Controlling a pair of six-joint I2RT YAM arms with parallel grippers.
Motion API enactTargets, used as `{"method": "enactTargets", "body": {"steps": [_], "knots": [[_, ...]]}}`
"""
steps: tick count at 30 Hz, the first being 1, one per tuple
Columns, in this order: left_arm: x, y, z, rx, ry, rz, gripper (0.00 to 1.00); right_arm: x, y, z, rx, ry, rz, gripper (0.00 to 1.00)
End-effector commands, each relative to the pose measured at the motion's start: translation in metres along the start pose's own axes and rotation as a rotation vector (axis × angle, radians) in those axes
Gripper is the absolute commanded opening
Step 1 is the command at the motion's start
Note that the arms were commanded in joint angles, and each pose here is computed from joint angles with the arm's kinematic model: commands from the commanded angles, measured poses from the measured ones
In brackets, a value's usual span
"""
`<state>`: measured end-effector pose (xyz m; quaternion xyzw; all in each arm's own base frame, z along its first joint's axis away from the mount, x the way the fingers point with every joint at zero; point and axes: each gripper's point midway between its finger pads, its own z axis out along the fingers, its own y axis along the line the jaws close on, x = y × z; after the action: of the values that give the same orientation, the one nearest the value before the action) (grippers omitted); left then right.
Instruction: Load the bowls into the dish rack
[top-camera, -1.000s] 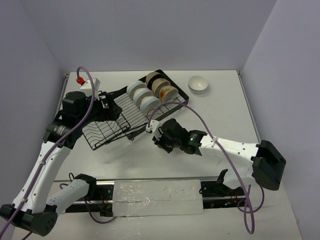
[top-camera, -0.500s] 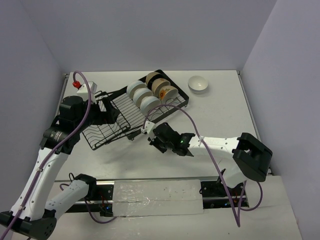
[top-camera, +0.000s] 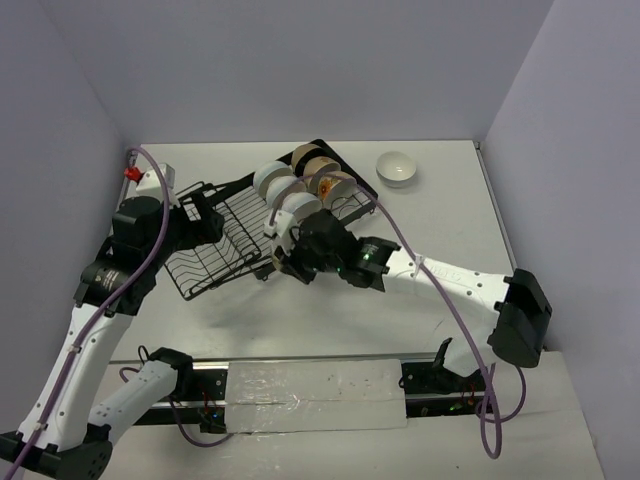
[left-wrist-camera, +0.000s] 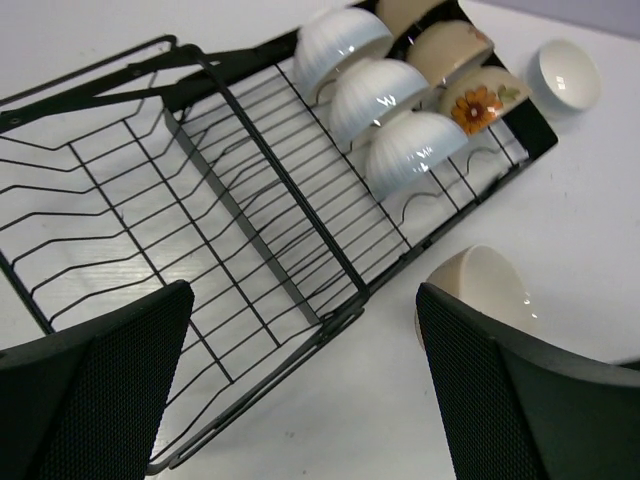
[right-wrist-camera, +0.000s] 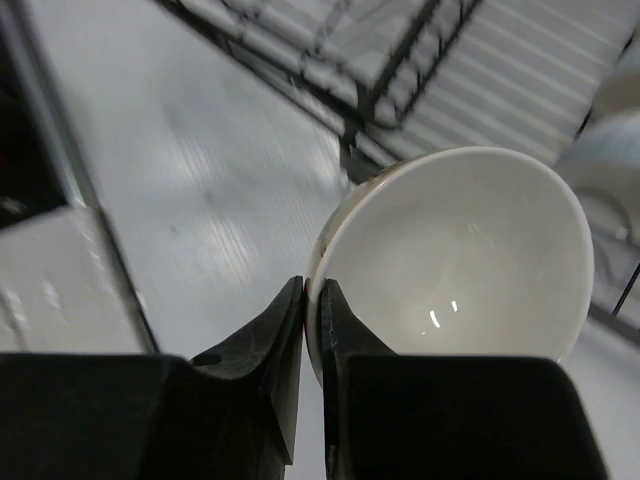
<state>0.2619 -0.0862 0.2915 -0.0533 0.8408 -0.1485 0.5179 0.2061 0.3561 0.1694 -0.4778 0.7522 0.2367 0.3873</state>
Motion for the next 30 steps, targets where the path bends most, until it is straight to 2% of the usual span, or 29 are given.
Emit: {"method": "enactTargets", "body": {"steps": [1, 4, 7, 11, 15, 17, 18, 25, 30], "knots": [[-0.02, 0.013, -0.008, -0.085, -0.104, -0.074, 0.99, -0.104, 0.016, -0.031, -0.099, -0.233, -0.032, 0.0], [-0.023, 0.021, -0.012, -0.127, -0.14, -0.123, 0.99, -0.152, 0.031, -0.037, -0.189, -0.327, -0.009, 0.0], [-0.027, 0.028, -0.019, -0.16, -0.185, -0.179, 0.99, -0.17, 0.041, -0.027, -0.274, -0.365, 0.028, 0.0], [-0.038, 0.043, -0.037, -0.227, -0.282, -0.245, 0.99, -0.202, 0.071, -0.027, -0.471, -0.427, 0.11, 0.0], [-0.046, 0.051, -0.051, -0.259, -0.333, -0.257, 0.99, -0.221, 0.084, -0.012, -0.58, -0.496, 0.192, 0.0], [-0.05, 0.049, -0.056, -0.248, -0.339, -0.251, 0.99, -0.221, 0.087, -0.007, -0.613, -0.514, 0.279, 0.0], [-0.051, 0.048, -0.057, -0.243, -0.341, -0.248, 0.99, -0.229, 0.086, -0.009, -0.624, -0.572, 0.278, 0.0], [-0.056, 0.044, -0.062, -0.225, -0.347, -0.23, 0.99, -0.231, 0.083, 0.015, -0.652, -0.635, 0.347, 0.0], [-0.054, 0.043, -0.06, -0.218, -0.334, -0.225, 0.99, -0.231, 0.066, 0.027, -0.685, -0.691, 0.459, 0.0]]}}
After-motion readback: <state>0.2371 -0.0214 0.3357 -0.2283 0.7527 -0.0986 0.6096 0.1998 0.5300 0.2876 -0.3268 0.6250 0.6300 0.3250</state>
